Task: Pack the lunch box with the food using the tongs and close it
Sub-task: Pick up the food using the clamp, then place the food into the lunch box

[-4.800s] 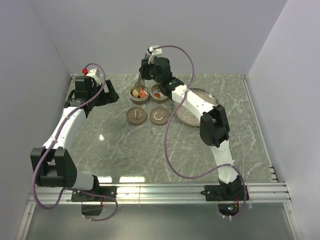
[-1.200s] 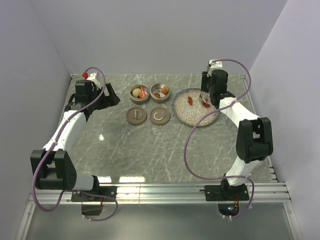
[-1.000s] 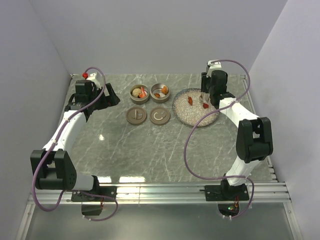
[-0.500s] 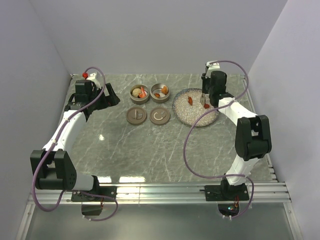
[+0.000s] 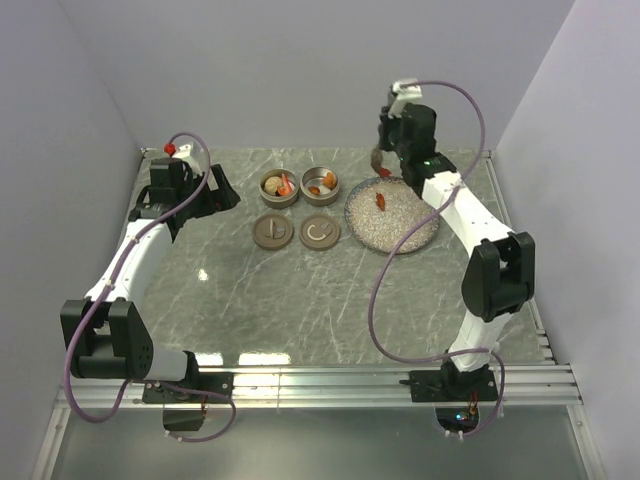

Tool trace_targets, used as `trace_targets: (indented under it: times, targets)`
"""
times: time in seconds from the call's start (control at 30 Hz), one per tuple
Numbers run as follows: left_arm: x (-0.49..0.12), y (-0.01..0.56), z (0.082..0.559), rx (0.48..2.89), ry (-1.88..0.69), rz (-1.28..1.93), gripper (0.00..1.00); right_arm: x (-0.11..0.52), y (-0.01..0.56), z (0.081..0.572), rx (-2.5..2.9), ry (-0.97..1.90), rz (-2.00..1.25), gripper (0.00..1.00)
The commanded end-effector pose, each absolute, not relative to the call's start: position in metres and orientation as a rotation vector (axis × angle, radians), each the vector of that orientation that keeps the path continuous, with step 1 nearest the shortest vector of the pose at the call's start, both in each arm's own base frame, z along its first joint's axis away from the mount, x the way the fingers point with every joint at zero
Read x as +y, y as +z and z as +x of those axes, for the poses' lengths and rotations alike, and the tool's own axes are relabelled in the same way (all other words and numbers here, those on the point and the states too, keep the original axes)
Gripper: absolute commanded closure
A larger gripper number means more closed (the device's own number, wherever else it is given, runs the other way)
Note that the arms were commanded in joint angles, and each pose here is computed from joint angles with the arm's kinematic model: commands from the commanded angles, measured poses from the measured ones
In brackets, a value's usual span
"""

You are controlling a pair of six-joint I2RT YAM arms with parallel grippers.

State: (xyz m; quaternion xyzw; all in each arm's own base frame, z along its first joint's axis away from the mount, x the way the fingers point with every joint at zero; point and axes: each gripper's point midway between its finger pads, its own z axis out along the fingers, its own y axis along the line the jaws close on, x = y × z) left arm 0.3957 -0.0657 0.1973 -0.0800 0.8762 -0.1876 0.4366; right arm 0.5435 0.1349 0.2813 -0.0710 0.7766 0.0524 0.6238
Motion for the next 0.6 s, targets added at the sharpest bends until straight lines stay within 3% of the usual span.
trace_targets:
  times: [0.0, 0.3, 0.57]
  targets:
    - [-0.067, 0.226, 0.41, 2.097, -0.478, -0.15, 0.01, 0.186, 0.333, 0.547, 1.669, 0.226, -0.167, 0.89]
    - [-0.067, 0.223, 0.408, 2.1, -0.476, -0.143, 0.01, 0.31, 0.329, 0.547, 1.645, 0.455, -0.254, 0.89]
    - [-0.064, 0.222, 0.406, 2.099, -0.452, -0.145, 0.01, 0.322, 0.302, 0.561, 1.692, 0.419, -0.266, 0.89]
